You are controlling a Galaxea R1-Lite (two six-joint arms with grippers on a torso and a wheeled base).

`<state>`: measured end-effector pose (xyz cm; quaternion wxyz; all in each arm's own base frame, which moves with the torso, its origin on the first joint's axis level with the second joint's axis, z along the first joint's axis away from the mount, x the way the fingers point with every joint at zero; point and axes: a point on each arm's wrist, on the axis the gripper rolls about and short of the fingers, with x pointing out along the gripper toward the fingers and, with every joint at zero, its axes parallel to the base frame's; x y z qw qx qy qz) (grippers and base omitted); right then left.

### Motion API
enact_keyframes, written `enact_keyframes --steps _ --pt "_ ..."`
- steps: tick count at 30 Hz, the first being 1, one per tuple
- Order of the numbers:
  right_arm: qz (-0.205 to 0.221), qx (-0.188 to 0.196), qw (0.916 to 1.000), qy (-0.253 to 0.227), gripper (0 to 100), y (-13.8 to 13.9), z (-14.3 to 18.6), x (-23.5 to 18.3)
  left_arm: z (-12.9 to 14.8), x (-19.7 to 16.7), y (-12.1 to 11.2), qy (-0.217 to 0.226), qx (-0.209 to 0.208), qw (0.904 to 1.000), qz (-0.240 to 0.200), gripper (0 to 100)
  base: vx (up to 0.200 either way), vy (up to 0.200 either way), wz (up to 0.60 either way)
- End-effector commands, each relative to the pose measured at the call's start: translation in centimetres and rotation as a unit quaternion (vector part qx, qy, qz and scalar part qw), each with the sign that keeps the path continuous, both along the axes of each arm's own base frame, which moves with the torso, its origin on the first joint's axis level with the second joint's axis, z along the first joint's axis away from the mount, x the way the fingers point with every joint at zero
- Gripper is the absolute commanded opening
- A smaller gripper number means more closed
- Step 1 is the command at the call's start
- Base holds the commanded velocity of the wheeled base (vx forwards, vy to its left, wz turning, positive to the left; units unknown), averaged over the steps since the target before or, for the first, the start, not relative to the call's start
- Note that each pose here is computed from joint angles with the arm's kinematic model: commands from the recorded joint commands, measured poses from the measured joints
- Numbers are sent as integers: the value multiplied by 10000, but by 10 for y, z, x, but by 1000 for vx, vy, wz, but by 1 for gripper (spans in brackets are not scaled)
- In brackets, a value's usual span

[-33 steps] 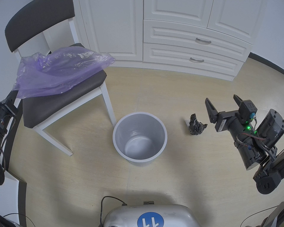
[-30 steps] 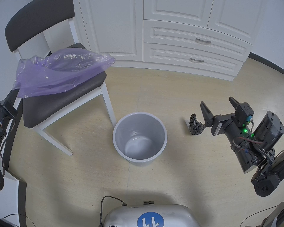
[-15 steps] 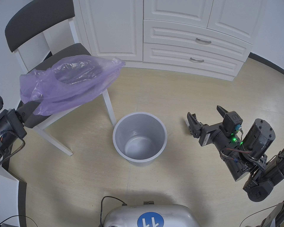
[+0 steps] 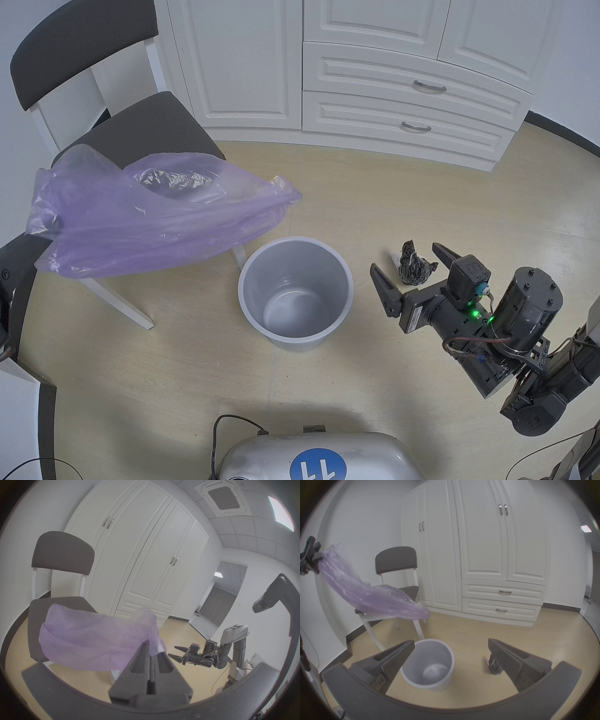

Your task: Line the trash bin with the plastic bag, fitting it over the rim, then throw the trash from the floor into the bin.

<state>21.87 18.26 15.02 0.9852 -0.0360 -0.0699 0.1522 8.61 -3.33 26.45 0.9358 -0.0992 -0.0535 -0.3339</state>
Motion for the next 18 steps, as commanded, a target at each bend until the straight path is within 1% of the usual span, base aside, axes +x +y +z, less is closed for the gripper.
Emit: enact_keyframes --steps 1,4,5,6,7,9,10,16,18 --pt "215 -143 9996 150 100 1 -4 -9 3 -13 2 -181 -47 9998 -116 0 0 0 0" --pt "338 -99 9992 202 100 3 -2 -15 3 -13 2 -152 -39 9998 -124 0 0 0 0" --pt "461 45 9986 247 100 6 0 -19 2 -13 1 -144 -37 9998 -132 0 0 0 0" --pt "529 104 9982 262 100 7 1 -21 2 -13 1 -144 -37 9998 -132 0 0 0 0" --pt "697 168 9970 279 100 8 2 -23 2 -13 1 -144 -37 9998 -132 0 0 0 0" --pt "729 172 9968 280 100 8 2 -24 2 -13 1 -144 -37 9998 -132 0 0 0 0" --pt "839 193 9958 296 100 7 2 -26 3 -13 1 -152 -39 9998 -139 0 0 0 0" --pt "980 115 9944 378 100 8 -2 -34 3 -14 1 -166 -44 9997 -185 0 0 0 0" --pt "1088 -17 9927 529 100 11 -7 -40 4 -14 1 -173 -47 9996 -208 0 0 0 0"
